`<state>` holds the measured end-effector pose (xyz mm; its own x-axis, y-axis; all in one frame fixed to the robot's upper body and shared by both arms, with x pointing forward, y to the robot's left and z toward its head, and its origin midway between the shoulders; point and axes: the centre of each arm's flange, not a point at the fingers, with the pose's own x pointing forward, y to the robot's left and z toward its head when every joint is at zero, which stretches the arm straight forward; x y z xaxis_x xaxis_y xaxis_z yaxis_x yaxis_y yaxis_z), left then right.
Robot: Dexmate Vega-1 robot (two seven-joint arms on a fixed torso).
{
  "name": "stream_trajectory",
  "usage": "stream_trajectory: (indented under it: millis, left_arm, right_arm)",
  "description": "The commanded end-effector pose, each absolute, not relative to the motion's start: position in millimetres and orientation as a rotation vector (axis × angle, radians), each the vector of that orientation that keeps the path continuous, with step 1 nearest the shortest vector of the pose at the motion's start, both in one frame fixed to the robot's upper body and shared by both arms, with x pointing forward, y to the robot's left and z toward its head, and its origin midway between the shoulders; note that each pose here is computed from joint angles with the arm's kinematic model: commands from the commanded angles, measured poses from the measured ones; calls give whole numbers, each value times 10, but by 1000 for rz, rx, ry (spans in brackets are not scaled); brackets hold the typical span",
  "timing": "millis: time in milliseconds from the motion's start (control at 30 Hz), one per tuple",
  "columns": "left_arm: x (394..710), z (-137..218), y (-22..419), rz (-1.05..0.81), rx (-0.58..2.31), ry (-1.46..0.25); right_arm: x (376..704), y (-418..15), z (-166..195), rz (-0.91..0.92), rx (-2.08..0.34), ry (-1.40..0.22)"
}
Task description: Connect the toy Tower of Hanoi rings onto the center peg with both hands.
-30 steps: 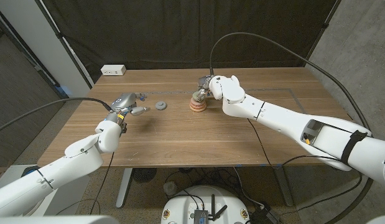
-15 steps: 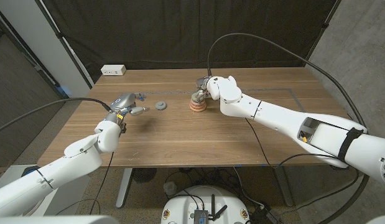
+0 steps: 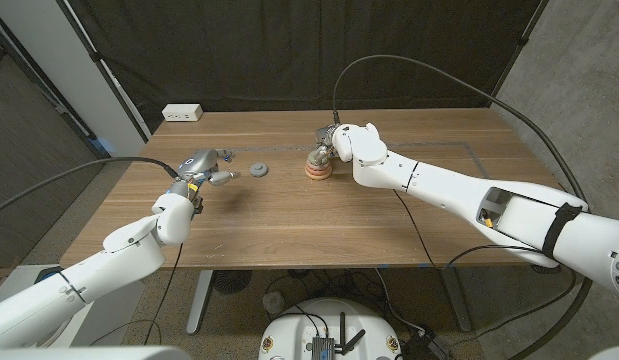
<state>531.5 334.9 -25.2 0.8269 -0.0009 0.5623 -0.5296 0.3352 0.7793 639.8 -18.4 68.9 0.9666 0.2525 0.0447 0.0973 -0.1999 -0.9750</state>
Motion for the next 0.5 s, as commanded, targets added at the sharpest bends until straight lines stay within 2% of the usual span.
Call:
stream_trajectory:
  millis: [33, 500]
  left_arm:
    - [5302, -270, 3329, 364, 1194, -515]
    - [5267, -216, 3362, 383, 1187, -530]
  right_arm:
    - [6428, -230, 650, 147, -1775, -246]
    - [6401, -231, 680, 122, -1833, -241]
